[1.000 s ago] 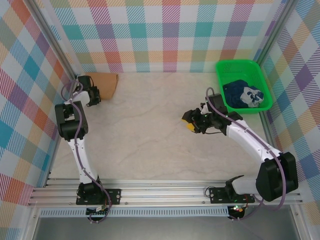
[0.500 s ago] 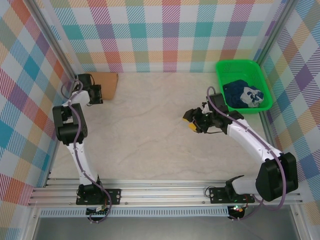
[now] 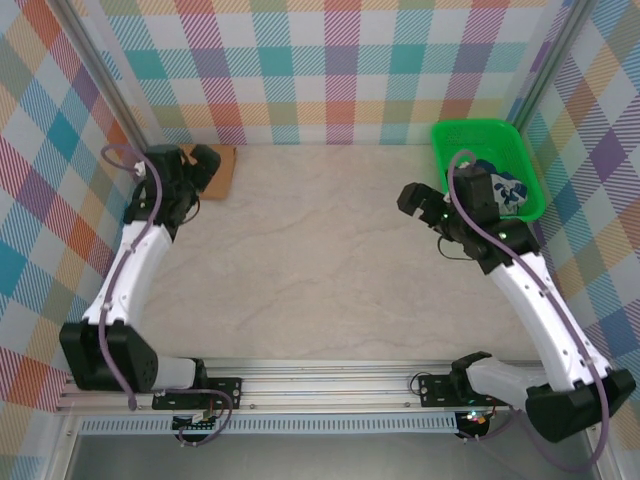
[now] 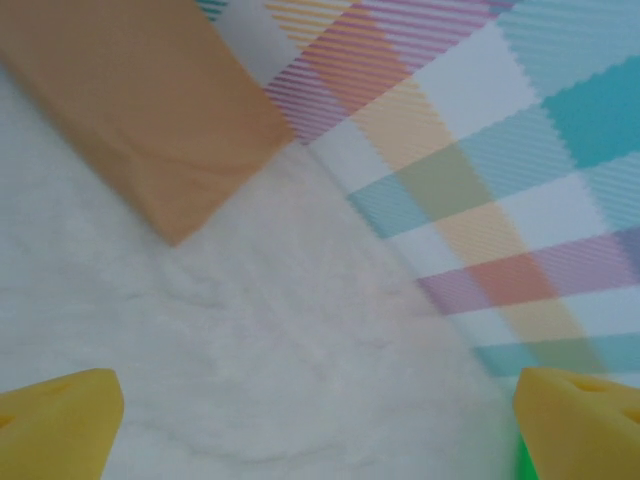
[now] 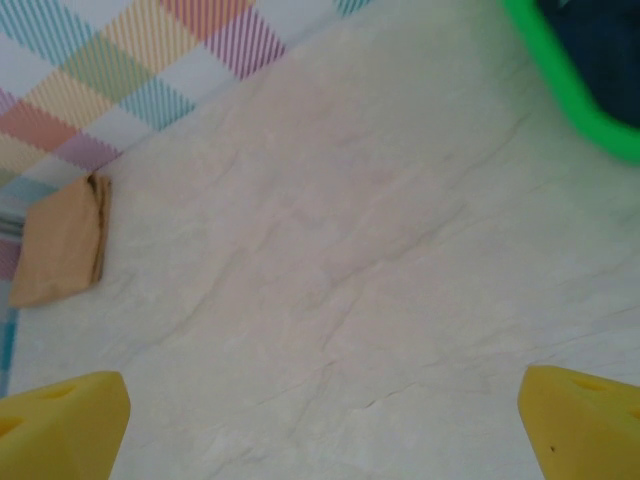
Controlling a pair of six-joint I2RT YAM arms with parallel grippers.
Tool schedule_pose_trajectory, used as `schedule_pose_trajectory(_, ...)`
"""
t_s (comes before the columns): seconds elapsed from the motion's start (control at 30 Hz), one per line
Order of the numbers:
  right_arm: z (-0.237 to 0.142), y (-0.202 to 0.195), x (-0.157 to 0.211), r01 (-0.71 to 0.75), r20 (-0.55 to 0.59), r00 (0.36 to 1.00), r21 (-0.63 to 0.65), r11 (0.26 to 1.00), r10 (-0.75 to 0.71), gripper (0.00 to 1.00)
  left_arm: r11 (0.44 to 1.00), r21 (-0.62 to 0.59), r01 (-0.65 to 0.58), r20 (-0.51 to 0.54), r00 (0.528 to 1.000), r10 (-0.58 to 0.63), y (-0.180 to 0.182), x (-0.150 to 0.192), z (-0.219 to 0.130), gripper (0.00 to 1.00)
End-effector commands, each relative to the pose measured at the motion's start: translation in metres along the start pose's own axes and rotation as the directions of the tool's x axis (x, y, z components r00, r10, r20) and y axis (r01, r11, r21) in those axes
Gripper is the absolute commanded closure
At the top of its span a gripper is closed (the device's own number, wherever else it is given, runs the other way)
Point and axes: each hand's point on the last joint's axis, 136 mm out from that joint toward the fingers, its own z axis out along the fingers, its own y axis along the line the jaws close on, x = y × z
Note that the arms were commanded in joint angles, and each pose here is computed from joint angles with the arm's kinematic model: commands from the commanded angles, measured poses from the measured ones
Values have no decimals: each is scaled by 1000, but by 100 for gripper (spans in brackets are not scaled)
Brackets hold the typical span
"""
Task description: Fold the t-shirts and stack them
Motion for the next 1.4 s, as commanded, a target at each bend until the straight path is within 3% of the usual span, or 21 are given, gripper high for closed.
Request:
schedule_pose_trajectory(0.0, -5, -64, 2, 123, 48, 988, 297, 947, -144, 0, 942, -191, -276, 62, 954, 292, 38, 12, -42, 0)
schedule_pose_trajectory(0.23, 31, -117, 42, 321, 177, 899, 356, 878, -400, 0, 883, -301, -360, 272, 855, 441, 127, 37, -67, 0)
schedule_pose_trajectory(0.3, 42, -133, 58, 324, 182, 894, 367, 872, -409, 0, 872, -295, -389, 262, 845, 466, 152, 60, -58, 0)
schedule_pose_trajectory(0.4, 59, -150, 77, 315, 153, 909, 359, 879, -389, 0, 808, -211, -550, 209, 782, 587, 158, 91, -46, 0)
schedule_pose_trajectory(0.47, 71, -157, 87, 322, 132, 914, 341, 883, -384, 0, 825, -208, -525, 215, 799, 562, 164, 96, -41, 0)
schedule_pose_trajectory(0.63, 105, -164, 98, 340, 113, 917, 282, 897, -383, 0, 787, -181, -590, 167, 770, 616, 163, 111, -13, 0)
schedule_pose_trajectory(1.1, 164, -155, 37, 344, 245, 893, 169, 924, -377, 0, 816, -166, -554, 148, 804, 576, 152, 81, 85, 0)
schedule_pose_trajectory(1.13, 165, -155, 33, 343, 271, 885, 169, 924, -378, 0, 810, -172, -561, 124, 803, 582, 153, 83, 85, 0)
schedule_pose_trajectory(1.37, 168, -162, 46, 345, 363, 855, 134, 929, -370, 0, 816, -117, -567, 225, 785, 578, 153, 91, 72, 0)
